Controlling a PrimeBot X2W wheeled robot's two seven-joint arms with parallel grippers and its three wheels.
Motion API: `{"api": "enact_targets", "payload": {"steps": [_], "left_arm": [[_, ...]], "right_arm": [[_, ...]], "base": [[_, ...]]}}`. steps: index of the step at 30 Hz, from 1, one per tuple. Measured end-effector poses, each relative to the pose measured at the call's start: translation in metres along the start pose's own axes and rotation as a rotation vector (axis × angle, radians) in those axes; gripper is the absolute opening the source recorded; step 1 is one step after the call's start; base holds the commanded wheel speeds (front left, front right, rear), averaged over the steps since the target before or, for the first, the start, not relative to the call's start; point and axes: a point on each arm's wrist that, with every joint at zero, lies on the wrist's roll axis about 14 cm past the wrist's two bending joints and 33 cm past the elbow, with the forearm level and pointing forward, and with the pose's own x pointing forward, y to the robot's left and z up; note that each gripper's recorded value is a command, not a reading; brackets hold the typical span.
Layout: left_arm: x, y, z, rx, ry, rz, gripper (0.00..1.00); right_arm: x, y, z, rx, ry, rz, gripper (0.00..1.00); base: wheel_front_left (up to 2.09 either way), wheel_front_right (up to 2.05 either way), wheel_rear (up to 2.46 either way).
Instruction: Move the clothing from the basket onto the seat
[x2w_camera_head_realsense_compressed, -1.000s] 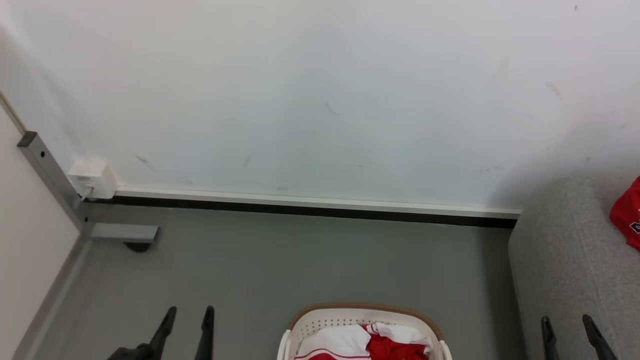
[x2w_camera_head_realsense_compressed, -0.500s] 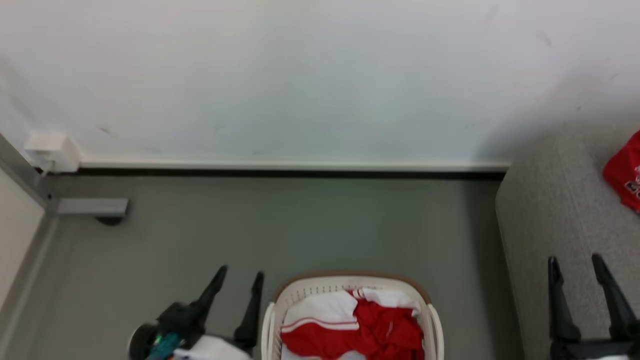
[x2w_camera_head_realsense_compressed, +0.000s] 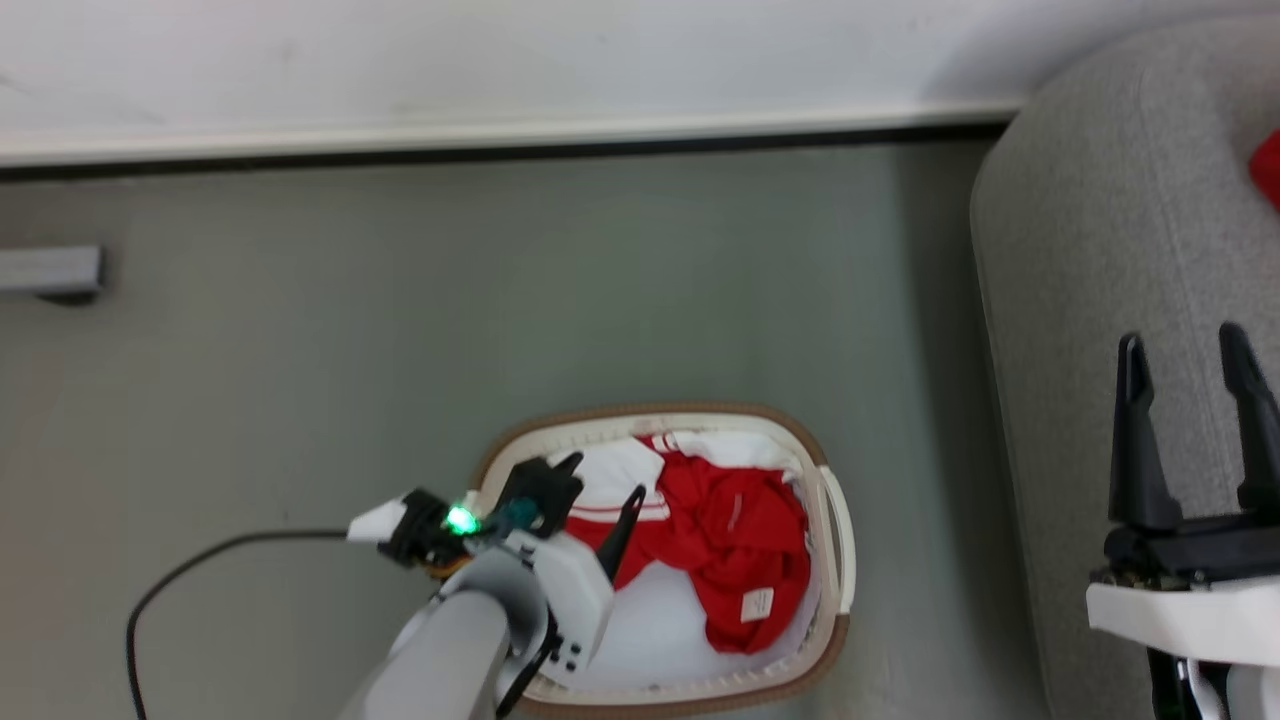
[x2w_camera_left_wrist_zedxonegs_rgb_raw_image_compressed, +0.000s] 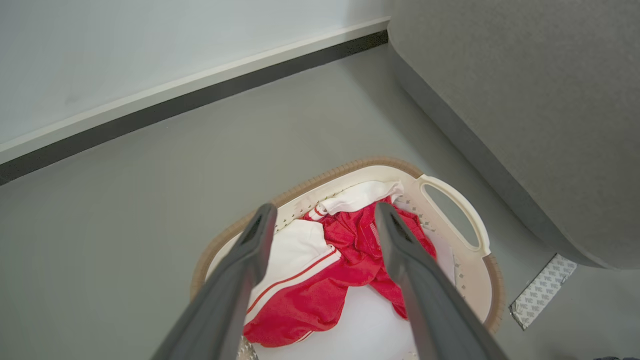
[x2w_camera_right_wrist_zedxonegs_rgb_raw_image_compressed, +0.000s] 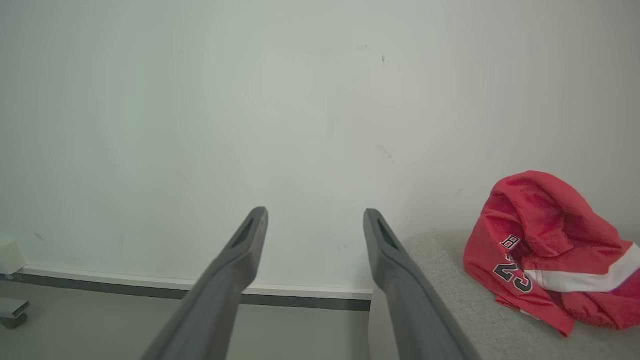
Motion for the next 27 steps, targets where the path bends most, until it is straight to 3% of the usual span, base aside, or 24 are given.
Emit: {"api": "enact_targets", "payload": {"steps": [10,20,27], "left_arm": [[0.068,-0.016,-0.06,0.089,0.272,-0.125,1.0],[0.087,-0.031,-0.138,0.113,0.508,-0.198,1.0],[0.096,-0.02,-0.169,0.202,0.607,-0.194,1.0]], "right_arm": [[0.032,-0.009,-0.043,-0.019,0.052,-0.007,1.0],[0.044,-0.022,-0.09,-0.052,0.128,-0.02,1.0],[0.049,-0.025,-0.111,-0.058,0.158,-0.02,1.0]], "base": [[0.0,0.0,0.0],[0.0,0.0,0.0],[0.0,0.0,0.0]]}}
